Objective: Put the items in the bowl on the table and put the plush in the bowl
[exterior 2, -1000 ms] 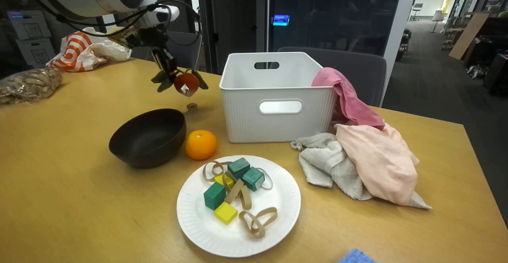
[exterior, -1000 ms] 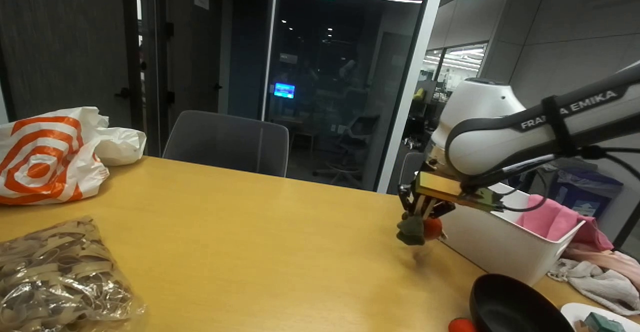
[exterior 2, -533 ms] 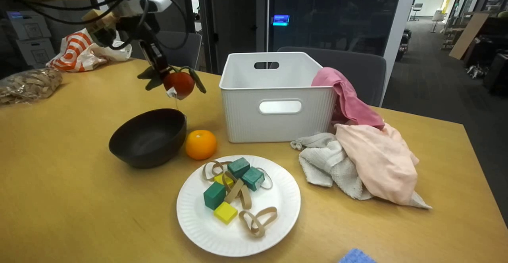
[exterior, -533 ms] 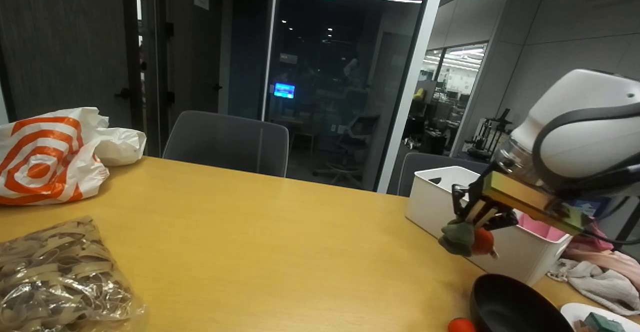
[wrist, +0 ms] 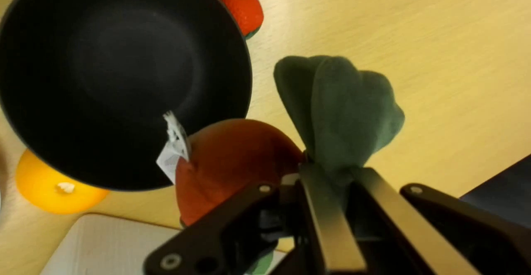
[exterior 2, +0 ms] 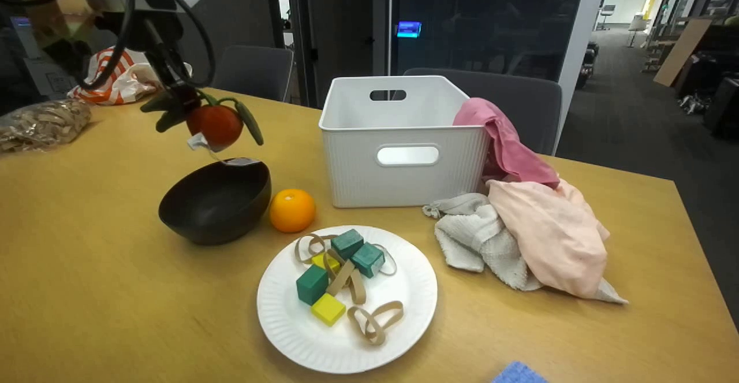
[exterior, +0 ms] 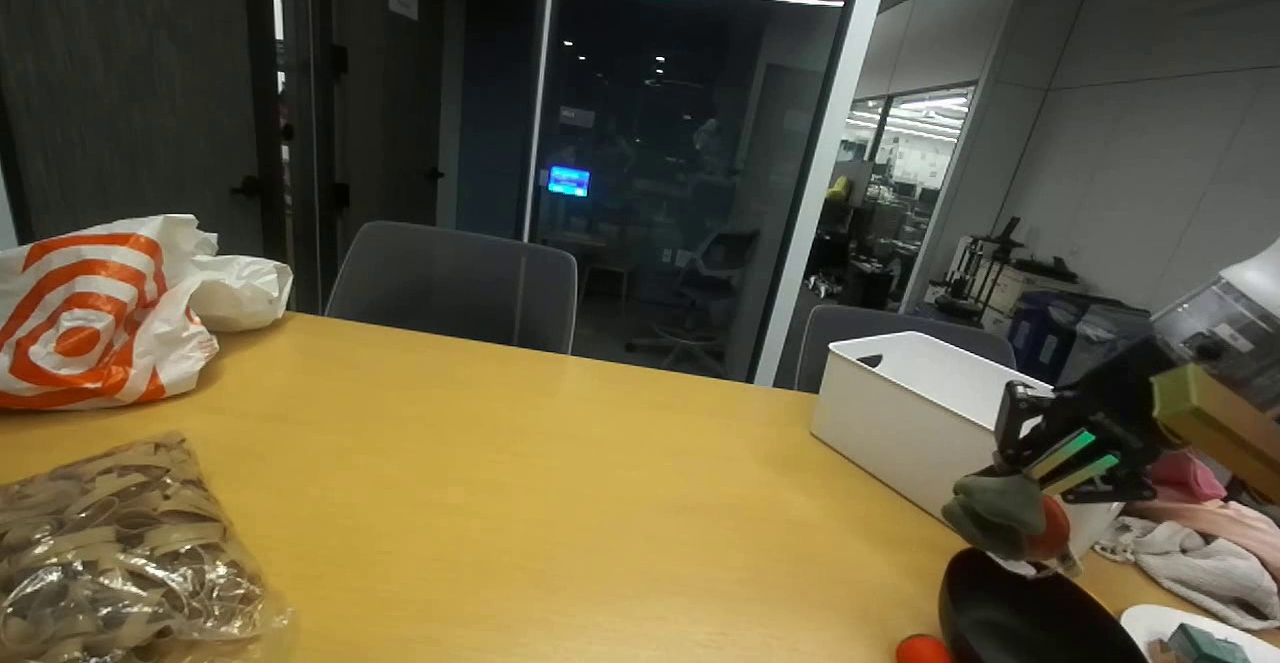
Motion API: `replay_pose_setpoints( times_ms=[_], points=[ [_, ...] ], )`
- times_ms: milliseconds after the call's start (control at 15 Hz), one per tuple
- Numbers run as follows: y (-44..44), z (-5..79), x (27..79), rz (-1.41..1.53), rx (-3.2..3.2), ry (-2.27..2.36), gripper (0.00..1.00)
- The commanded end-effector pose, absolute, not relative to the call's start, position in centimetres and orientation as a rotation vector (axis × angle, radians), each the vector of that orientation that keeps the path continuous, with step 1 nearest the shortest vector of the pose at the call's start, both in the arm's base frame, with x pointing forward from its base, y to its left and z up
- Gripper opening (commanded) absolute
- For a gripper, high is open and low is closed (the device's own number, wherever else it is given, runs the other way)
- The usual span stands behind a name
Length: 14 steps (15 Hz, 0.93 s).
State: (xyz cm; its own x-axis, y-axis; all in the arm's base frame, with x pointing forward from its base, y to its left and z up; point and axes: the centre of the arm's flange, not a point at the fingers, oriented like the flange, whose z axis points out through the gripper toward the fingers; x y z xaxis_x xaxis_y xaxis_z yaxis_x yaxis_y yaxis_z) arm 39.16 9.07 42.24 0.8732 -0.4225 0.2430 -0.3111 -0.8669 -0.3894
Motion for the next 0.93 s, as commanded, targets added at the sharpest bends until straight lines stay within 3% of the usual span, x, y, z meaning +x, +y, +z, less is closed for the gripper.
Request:
replay_pose_setpoints(
  times_ms=[0,733,800,867],
  points=[
    [9.4,40.9,38.2,-0.376,-2.637,0.401,0.09],
    [7.2,34.4,38.9,-0.193,-2.709,0.541,0.1],
    [7.2,34.2,39.0,-0.191,-2.714,0.545,0.35],
    [7.2,34.2,39.1,-0.187,-2.714,0.546,0.36]
  ],
)
